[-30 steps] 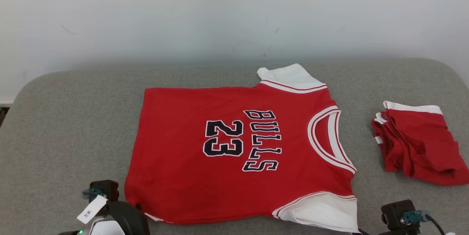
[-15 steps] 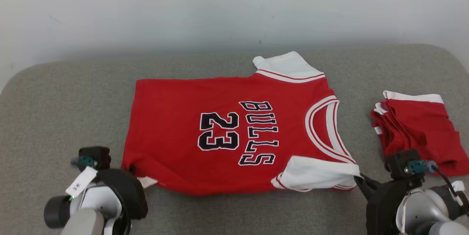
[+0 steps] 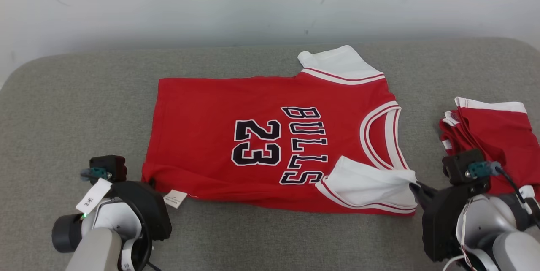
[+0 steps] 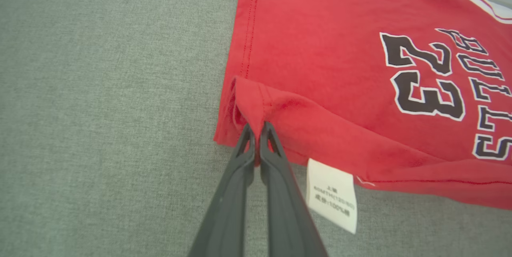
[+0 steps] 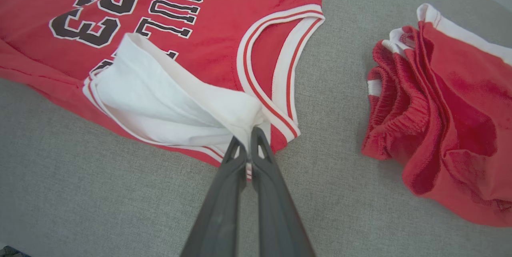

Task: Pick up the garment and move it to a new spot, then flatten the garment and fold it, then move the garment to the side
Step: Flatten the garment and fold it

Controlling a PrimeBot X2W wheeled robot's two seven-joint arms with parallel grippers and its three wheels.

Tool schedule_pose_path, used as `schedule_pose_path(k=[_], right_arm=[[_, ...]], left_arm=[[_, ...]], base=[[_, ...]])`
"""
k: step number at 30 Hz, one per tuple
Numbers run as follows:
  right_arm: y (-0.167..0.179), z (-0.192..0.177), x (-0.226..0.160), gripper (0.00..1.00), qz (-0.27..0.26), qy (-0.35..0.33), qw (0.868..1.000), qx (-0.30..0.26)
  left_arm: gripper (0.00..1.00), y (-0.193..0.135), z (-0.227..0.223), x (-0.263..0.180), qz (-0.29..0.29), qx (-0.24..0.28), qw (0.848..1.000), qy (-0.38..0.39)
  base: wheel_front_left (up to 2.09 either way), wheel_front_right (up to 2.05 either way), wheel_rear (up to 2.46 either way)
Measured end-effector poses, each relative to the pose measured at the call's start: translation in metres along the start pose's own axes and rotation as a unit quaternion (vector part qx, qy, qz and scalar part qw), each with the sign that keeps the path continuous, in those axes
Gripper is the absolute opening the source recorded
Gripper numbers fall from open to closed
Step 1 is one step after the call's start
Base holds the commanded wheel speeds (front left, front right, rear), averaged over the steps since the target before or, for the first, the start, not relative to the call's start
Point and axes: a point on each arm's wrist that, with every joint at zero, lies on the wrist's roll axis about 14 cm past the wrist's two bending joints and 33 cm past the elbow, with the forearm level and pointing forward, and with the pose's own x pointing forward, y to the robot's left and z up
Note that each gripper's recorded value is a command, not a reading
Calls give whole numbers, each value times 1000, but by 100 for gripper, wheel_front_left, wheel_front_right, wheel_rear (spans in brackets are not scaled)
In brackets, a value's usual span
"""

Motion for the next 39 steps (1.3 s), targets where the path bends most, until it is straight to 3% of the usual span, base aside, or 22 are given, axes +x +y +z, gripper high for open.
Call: schedule_pose_path(k=[9, 13, 26, 39], right_arm=[[8, -34, -7, 0, 10, 38, 999, 4], [17, -39, -16, 0, 20, 35, 999, 10], [29, -3, -40, 0, 36, -42, 998, 11], [13, 50, -19, 0, 29, -83, 996, -4]], left_arm=[[0, 0, -45, -20, -24, 11, 998, 55], [0, 10, -42, -34, -20, 12, 999, 44], [0, 5, -9, -62, -34, 17, 999, -5], [0, 3, 12, -39, -29, 21, 999, 36]], base=[[0, 0, 0], [0, 0, 0], [0, 0, 0], [0, 0, 0]])
